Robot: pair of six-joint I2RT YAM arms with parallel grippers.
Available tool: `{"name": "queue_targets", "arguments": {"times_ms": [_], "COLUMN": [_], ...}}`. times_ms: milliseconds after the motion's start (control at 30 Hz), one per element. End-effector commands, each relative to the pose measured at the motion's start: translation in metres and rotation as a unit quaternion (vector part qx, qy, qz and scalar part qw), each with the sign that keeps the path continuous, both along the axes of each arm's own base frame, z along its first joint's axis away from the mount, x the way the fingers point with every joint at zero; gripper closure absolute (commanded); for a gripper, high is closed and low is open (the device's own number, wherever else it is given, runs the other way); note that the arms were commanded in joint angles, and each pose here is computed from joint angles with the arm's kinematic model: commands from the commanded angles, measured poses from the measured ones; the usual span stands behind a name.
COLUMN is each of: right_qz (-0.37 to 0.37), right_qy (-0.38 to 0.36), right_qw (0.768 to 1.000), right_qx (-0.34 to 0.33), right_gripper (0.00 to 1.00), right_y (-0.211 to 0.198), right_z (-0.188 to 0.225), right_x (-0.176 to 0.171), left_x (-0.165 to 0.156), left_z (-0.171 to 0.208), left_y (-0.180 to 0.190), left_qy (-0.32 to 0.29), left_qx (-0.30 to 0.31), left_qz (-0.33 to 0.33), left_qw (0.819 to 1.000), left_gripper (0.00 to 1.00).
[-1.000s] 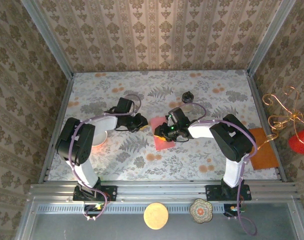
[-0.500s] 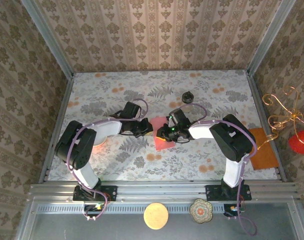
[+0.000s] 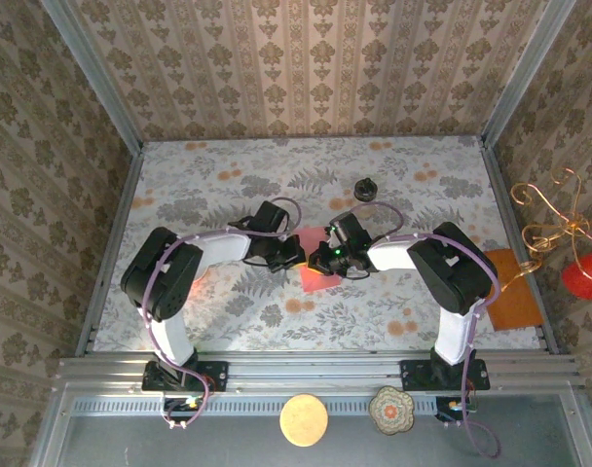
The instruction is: Fold a paper plane with a square sheet of paper (pick it up from the middle)
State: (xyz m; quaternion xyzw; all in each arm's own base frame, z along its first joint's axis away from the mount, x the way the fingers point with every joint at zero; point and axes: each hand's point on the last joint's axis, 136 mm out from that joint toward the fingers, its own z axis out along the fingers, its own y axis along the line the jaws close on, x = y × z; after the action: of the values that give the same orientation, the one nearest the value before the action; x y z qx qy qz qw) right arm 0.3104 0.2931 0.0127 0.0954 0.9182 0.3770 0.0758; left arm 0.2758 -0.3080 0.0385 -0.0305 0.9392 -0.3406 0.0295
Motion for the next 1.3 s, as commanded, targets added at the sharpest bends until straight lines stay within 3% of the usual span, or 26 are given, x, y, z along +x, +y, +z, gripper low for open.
{"name": "queue_targets", "arguments": {"times_ms": [0, 567, 767, 900, 1267], "right_qz": [-0.019, -0.020, -0.009, 0.004, -0.008], "right_qy": [0.081, 0.072, 0.018, -0.022, -0.006], "right_qw": [0.992, 0.995, 1.000, 1.000, 0.998], "right_qx": [-0.093, -0.068, -0.016, -0.016, -0.059], "right_gripper": [0.97, 0.97, 0.95, 0.95, 0.95], "right_y": [-0.036, -0.029, -0.015, -0.015, -0.032], "right_z": [-0.057, -0.047, -0.001, 0.021, -0.007], "right_x": [-0.035, -0.031, -0.014, -0.005, 0.000], "left_x": [0.006, 0.001, -0.003, -0.005, -0.005], "left_z": [-0.003, -0.023, -0.033, -0.037, -0.036], "left_y": [0.004, 0.012, 0.020, 0.022, 0.020], "left_qy": [-0.005, 0.011, 0.024, 0.030, 0.032], "left_qx": [0.029, 0.069, 0.098, 0.104, 0.102], "left_qz": [0.002, -0.008, -0.011, -0.015, -0.022], "left_qw": [1.000, 0.998, 0.995, 0.994, 0.994], "left_gripper": [1.00, 1.00, 1.00, 1.00, 1.00]}}
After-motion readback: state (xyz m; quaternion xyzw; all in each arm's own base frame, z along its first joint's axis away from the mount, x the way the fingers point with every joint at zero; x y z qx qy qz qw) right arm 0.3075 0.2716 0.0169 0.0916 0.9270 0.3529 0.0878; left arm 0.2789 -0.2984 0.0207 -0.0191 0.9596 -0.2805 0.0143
